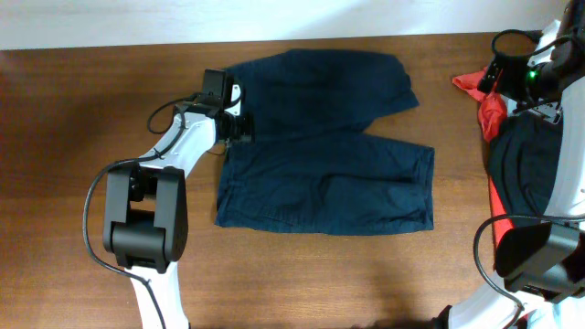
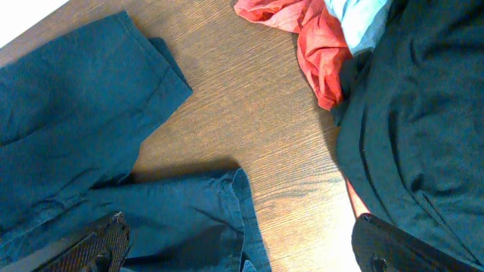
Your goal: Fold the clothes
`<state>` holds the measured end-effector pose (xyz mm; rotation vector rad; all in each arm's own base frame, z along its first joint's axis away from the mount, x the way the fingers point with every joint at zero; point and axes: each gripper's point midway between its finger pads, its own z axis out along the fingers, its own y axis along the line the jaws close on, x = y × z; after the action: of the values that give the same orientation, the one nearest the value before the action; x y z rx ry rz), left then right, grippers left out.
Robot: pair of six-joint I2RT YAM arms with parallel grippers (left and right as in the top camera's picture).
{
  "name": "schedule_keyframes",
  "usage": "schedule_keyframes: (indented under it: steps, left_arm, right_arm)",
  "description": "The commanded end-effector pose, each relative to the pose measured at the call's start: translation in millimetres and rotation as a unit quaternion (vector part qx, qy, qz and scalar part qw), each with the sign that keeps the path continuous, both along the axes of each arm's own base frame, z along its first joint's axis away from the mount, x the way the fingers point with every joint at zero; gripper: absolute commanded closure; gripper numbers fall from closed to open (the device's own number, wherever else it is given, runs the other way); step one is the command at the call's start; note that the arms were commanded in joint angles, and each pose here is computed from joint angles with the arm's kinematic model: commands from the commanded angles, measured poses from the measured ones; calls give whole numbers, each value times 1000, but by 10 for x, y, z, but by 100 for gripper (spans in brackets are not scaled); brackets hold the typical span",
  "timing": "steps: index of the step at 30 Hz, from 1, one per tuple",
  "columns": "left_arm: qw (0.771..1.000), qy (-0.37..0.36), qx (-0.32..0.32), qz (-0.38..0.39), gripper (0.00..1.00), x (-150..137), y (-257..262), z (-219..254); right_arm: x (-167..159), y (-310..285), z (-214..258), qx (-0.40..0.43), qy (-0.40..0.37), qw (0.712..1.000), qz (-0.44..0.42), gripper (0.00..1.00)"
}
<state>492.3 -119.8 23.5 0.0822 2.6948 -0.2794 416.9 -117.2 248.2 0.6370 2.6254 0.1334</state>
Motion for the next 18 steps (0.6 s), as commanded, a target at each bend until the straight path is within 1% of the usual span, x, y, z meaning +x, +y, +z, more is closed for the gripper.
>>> schedule_keyframes:
  steps: [1,12,18]
  left_arm:
    - [1000,2,-6,6,44,26,40,-26]
    - [1000,10,-4,9,44,8,66,-83]
    - [1000,27,-1,9,44,-30,71,-257]
  right_arm:
    - [3,-25,1,-6,1,1000,2,2]
    - [3,-25,1,-7,1,1000,2,2]
    - [3,-25,1,-6,1,1000,2,1]
